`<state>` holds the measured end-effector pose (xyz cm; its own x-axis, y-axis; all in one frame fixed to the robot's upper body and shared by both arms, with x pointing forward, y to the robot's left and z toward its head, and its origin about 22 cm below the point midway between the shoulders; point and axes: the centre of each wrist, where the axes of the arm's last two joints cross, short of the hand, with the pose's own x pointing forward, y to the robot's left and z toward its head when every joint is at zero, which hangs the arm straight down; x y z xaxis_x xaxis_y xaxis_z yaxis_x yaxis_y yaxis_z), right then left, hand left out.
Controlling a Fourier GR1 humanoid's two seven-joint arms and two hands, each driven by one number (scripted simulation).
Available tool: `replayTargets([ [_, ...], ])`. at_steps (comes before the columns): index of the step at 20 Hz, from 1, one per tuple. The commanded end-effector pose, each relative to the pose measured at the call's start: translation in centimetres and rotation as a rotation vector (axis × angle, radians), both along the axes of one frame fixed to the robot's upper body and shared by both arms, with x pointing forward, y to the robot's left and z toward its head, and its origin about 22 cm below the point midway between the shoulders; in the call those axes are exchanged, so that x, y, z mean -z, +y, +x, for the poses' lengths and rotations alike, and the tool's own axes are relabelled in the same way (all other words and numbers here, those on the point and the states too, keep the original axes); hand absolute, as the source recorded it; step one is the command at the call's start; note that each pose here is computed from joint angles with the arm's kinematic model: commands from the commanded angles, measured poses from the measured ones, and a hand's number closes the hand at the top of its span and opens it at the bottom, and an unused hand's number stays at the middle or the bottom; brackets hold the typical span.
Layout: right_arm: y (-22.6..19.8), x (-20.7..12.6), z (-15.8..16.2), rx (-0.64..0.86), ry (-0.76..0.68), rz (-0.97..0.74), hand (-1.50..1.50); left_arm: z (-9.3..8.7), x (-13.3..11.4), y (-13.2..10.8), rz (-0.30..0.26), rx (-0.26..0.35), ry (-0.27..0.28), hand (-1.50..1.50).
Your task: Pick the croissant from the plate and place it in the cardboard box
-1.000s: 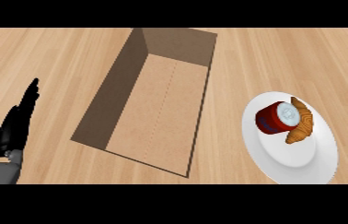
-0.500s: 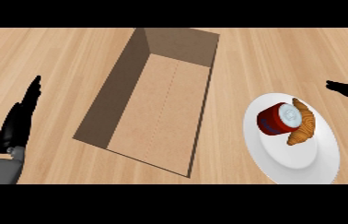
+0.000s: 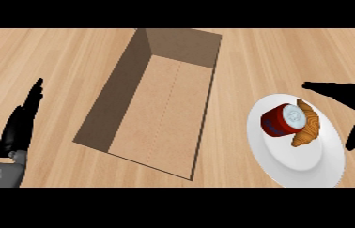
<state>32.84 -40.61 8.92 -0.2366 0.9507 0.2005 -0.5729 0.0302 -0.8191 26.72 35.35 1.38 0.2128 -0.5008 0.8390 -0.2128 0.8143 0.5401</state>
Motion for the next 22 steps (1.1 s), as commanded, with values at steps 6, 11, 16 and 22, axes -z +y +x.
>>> replayTargets([
  [6,2.7,1.3,1.5,-0.013,0.020,-0.069,-1.50,-0.7,0.3,-0.3,0.018,-0.007,0.006,0.00],
  [11,2.8,1.9,0.8,-0.018,0.030,-0.036,-1.50,0.0,1.2,0.6,0.013,-0.015,0.003,0.00],
  [16,3.1,1.4,0.2,-0.063,0.059,0.024,-1.50,-0.4,0.2,-0.4,-0.003,-0.024,0.002,0.00],
  [22,4.4,1.4,0.4,-0.097,0.045,0.052,-1.50,-0.8,-0.1,-0.6,0.011,-0.017,-0.020,0.00],
])
